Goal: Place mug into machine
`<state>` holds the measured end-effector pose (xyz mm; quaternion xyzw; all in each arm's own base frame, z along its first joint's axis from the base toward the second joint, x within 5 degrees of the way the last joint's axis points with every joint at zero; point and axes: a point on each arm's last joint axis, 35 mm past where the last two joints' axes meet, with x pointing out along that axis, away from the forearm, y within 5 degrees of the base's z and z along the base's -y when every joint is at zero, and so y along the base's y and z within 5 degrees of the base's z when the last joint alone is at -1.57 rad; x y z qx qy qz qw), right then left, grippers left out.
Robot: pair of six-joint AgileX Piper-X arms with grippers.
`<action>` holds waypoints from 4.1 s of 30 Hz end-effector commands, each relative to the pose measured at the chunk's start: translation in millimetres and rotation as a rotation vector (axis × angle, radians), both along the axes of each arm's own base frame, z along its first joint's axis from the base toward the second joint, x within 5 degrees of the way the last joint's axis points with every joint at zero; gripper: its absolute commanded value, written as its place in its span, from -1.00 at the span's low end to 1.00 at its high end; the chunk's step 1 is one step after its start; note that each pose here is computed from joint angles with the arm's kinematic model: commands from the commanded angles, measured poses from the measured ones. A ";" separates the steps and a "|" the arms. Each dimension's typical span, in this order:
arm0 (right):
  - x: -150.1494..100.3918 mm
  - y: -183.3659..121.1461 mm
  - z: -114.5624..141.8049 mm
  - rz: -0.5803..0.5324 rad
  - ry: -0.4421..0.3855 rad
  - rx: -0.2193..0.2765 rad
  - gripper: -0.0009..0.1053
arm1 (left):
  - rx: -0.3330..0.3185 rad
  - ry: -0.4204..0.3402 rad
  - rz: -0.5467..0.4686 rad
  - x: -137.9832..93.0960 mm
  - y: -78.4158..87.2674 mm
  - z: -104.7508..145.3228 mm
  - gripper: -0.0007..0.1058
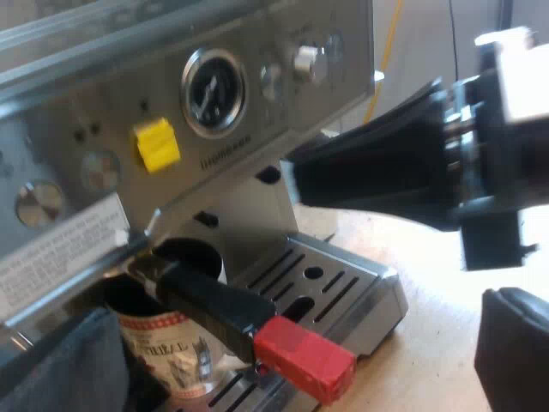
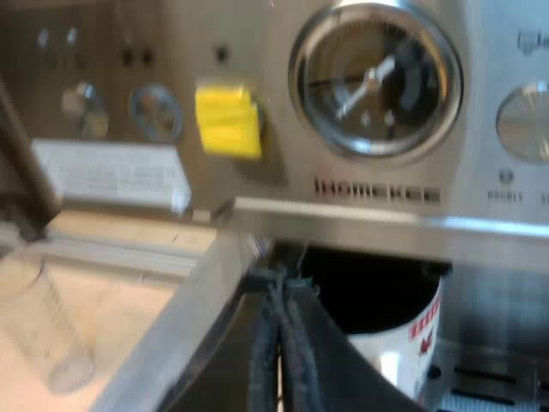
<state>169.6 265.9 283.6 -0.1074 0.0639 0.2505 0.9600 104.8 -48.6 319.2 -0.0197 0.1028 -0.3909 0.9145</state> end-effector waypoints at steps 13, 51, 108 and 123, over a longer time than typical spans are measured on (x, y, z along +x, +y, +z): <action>11.3 51.6 19.4 -0.162 -0.057 0.026 -0.98 | -0.020 -0.030 -0.005 -8.9 2.2 26.5 0.58; 46.8 71.5 11.6 -0.251 -0.089 -0.056 -0.98 | -0.011 0.007 -0.027 -10.1 1.9 22.5 0.58; -111.2 -277.2 169.7 -0.761 -0.035 -0.116 0.15 | -0.008 -0.041 0.433 -21.1 38.0 111.7 0.58; -210.3 -271.9 97.6 -0.748 -0.029 -0.179 0.15 | 0.028 -0.177 0.479 -139.4 34.2 73.0 0.58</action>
